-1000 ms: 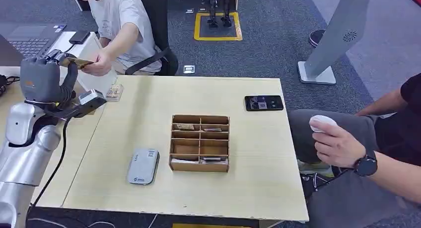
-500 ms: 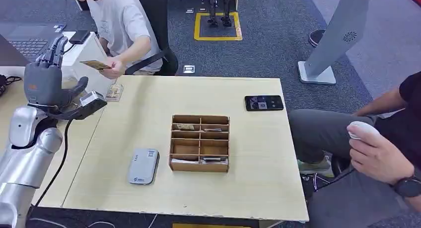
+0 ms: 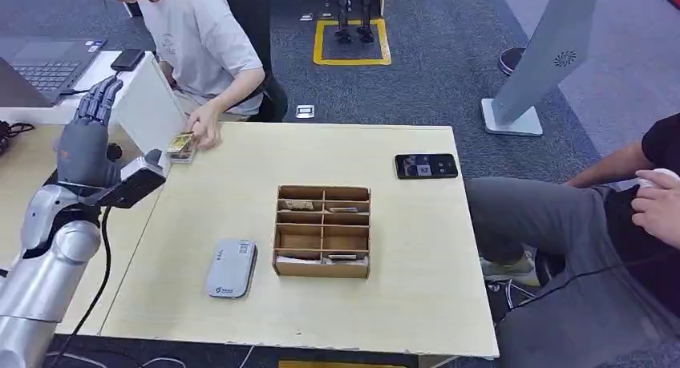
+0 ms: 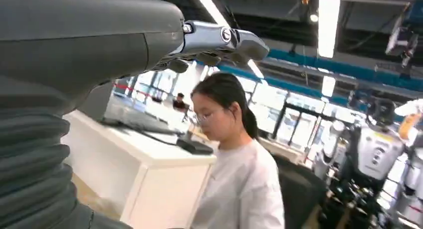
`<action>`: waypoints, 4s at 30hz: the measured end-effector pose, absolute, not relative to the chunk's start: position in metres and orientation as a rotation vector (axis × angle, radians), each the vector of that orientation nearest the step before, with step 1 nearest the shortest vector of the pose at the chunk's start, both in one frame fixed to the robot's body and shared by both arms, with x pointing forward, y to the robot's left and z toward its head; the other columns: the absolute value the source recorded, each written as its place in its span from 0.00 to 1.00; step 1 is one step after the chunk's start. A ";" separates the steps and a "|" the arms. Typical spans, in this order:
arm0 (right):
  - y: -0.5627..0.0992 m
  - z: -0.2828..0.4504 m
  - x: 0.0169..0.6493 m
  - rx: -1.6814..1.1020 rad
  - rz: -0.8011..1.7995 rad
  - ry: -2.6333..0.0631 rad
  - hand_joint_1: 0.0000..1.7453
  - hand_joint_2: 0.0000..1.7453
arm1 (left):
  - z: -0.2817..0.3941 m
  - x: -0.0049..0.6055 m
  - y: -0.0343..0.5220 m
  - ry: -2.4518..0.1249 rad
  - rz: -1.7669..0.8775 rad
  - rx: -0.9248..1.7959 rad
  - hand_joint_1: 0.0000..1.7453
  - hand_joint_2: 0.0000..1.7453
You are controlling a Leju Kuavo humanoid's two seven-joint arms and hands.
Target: Pass the card to the sensor for recognition and then transmit it.
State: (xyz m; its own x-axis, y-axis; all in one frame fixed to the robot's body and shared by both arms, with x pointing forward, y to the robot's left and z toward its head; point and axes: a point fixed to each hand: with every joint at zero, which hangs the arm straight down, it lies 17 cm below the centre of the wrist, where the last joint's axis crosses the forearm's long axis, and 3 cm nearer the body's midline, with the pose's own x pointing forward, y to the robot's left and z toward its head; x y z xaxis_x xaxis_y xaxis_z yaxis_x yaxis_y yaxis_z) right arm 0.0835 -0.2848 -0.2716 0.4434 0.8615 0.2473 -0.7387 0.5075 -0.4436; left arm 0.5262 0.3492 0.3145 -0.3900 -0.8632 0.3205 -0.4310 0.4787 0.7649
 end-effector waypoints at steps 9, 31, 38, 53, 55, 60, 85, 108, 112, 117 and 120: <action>-0.289 -0.271 0.088 -0.310 0.999 -0.473 0.00 1.00 | 0.271 0.445 0.201 -2.094 -1.360 0.710 0.00 1.00; -0.284 -0.274 0.090 -0.282 0.986 -0.427 0.00 1.00 | 0.233 0.396 0.111 -2.053 -1.497 0.697 0.00 1.00; -0.273 -0.273 0.102 -0.264 0.979 -0.435 0.00 1.00 | 0.212 0.412 0.089 -1.953 -1.500 0.782 0.00 1.00; -0.268 -0.271 0.111 -0.264 0.975 -0.447 0.00 1.00 | 0.187 0.436 0.075 -1.844 -1.493 0.742 0.00 1.00; -0.267 -0.271 0.112 -0.264 0.971 -0.450 0.00 1.00 | 0.182 0.434 0.072 -1.848 -1.497 0.682 0.00 1.00; -0.266 -0.271 0.110 -0.261 0.950 -0.454 0.00 1.00 | 0.159 0.403 0.068 -1.875 -1.583 0.407 0.00 1.00; -0.262 -0.271 0.106 -0.258 0.939 -0.445 0.00 1.00 | 0.138 0.359 0.076 -1.863 -1.616 0.411 0.00 1.00; -0.252 -0.270 0.113 -0.252 0.947 -0.446 0.00 1.00 | 0.129 0.374 0.029 -1.793 -1.487 0.459 0.00 1.00; -0.252 -0.270 0.114 -0.253 0.948 -0.447 0.00 1.00 | 0.124 0.374 0.024 -1.781 -1.483 0.450 0.00 1.00; -0.252 -0.270 0.114 -0.253 0.948 -0.447 0.00 1.00 | 0.123 0.375 0.024 -1.777 -1.484 0.449 0.00 1.00; -0.252 -0.270 0.114 -0.253 0.948 -0.447 0.00 1.00 | 0.123 0.375 0.024 -1.776 -1.484 0.449 0.00 1.00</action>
State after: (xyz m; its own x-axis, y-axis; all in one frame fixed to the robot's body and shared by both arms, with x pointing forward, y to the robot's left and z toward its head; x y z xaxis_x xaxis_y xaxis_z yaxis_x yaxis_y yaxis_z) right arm 0.1142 -0.2525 -0.2698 0.5017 0.8261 0.2568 -0.7234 0.5634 -0.3990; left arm 0.3747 0.0243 0.1227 -0.6462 -0.6893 0.3274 0.1995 0.2615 0.9443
